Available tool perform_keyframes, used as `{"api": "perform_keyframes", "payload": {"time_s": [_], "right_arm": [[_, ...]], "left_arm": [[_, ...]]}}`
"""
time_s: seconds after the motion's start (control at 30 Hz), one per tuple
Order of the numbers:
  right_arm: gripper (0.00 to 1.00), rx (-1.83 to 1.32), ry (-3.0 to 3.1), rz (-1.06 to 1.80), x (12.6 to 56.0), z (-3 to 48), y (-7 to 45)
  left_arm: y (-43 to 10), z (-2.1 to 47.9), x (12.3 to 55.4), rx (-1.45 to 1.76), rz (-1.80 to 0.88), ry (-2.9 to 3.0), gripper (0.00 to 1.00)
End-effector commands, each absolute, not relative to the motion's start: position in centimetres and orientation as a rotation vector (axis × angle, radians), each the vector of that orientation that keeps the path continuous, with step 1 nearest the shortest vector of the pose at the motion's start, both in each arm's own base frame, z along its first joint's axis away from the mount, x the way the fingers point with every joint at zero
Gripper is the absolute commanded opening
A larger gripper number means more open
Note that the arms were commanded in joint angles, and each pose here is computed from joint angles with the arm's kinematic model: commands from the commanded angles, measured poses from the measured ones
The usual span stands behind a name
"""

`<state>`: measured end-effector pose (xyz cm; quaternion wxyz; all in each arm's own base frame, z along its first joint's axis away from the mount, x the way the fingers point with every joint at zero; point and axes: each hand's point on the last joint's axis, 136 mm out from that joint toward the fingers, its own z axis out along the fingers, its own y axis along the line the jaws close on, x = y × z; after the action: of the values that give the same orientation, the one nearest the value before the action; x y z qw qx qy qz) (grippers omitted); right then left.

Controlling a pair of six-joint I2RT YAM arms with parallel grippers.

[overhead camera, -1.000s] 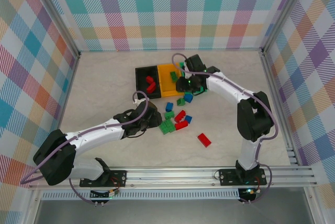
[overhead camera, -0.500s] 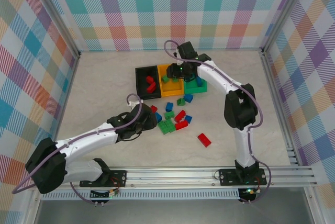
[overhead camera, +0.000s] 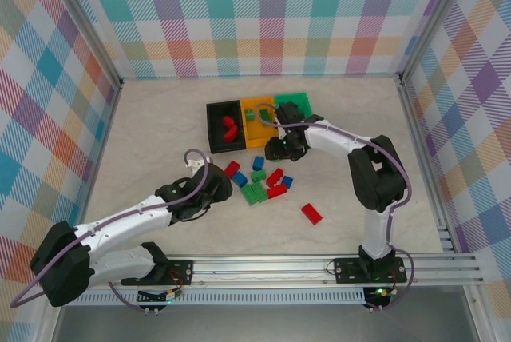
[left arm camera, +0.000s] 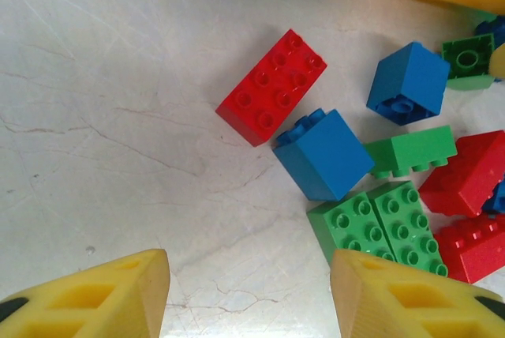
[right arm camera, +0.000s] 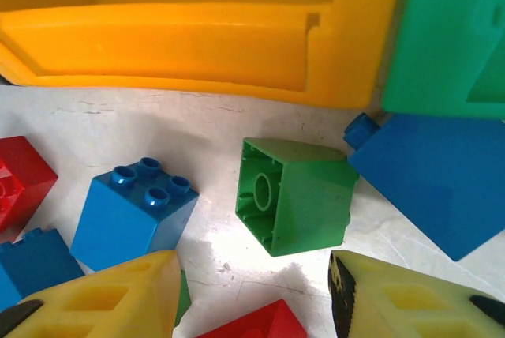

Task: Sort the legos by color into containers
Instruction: Move the container to the top-center of the table.

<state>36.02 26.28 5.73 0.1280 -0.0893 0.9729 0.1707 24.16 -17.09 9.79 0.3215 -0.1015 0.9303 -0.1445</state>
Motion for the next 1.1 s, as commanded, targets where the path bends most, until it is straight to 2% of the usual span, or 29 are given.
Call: {"api": "perform_keyframes", "payload": {"time_s": [0.0,0.33,0.7,1.07], "right_arm": [[0.54,-0.207,2.809,0.488,36.7,5.6,26.5],[0.56,-0.144,2.855,0.351,37.0,3.4,25.0],[0.55,-0.158,2.883,0.378,37.9,1.7,26.6],[0.53,-0.209,2.919,0.305,36.0,0.8,26.3]], "left_arm": [[-17.6,10.8,24.7,-0.267,-0.39,2.405,0.56],[-16.6,9.3,23.5,-0.3,-0.386,2.44,0.57],[-15.9,9.7,23.2,-0.304,-0.374,2.427,0.57],[-15.4,9.4,22.8,-0.316,-0.37,2.423,0.57]]}}
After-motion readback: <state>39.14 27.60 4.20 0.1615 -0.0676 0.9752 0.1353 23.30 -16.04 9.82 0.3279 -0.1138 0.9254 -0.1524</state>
